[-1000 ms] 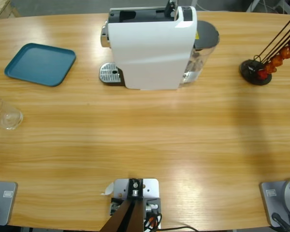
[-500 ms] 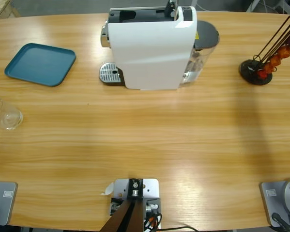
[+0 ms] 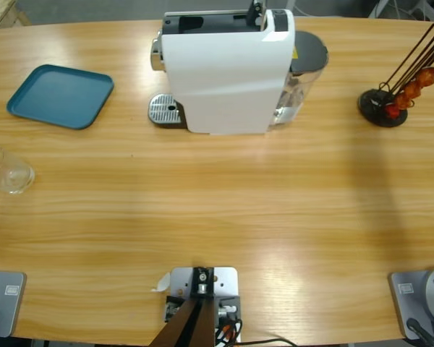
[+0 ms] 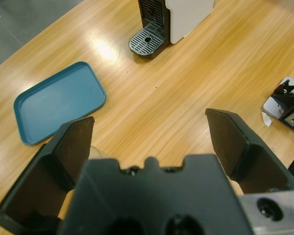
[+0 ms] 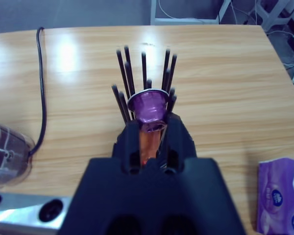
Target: Pour coffee
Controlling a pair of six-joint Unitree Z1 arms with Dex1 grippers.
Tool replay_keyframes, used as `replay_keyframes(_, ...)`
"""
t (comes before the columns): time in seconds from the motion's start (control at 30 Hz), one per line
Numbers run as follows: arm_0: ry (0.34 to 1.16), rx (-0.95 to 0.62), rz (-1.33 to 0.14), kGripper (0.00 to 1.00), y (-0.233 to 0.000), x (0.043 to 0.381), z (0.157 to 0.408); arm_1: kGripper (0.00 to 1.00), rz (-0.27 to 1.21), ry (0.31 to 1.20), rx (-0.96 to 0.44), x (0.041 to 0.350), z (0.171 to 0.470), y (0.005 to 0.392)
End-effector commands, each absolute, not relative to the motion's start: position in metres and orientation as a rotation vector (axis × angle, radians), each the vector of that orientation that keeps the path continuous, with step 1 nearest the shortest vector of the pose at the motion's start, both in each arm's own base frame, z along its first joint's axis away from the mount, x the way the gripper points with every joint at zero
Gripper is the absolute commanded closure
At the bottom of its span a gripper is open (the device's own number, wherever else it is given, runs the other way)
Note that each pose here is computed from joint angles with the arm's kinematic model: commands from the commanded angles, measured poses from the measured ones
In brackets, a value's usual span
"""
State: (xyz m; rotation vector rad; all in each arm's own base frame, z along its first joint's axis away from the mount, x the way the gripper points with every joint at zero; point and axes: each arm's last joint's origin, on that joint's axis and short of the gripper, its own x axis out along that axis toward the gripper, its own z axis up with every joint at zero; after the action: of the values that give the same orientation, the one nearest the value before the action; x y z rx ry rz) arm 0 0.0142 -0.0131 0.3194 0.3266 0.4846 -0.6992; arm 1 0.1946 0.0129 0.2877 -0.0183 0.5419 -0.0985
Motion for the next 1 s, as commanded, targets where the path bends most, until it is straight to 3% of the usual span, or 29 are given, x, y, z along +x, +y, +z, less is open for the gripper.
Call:
replay_keyframes(0.03, 0.486, 0.326, -0.693, 0.0, -0.011, 0.011, 0.309, 0.994, -0.118, 0.479, 0.0, 0.192, 0.317, 0.011)
replay_keyframes(0.3, 0.48, 0.324, -0.691, 0.0, -0.011, 0.012, 0.309, 0.994, -0.117, 0.458, -0.006, 0.184, 0.337, 0.01)
replay_keyframes(0.5, 0.48, 0.323, -0.691, 0.0, -0.011, 0.012, 0.309, 0.998, -0.082, 0.412, -0.002, 0.149, 0.362, 0.009)
replay_keyframes(0.67, 0.478, 0.323, -0.691, 0.0, -0.01, 0.011, 0.309, 1.0, 0.13, 0.375, 0.027, 0.103, 0.37, 0.02)
replay_keyframes(0.77, 0.476, 0.322, -0.691, 0.0, -0.01, 0.011, 0.309, 1.0, 0.299, 0.341, 0.121, 0.082, 0.371, 0.024)
replay_keyframes(0.87, 0.475, 0.324, -0.692, 0.0, -0.01, 0.011, 0.309, 1.0, 0.521, 0.341, 0.201, 0.085, 0.369, 0.037)
replay_keyframes(1.0, 0.481, 0.325, -0.692, 0.004, -0.011, 0.012, 0.309, 1.0, 0.865, 0.415, 0.21, 0.113, 0.366, 0.066)
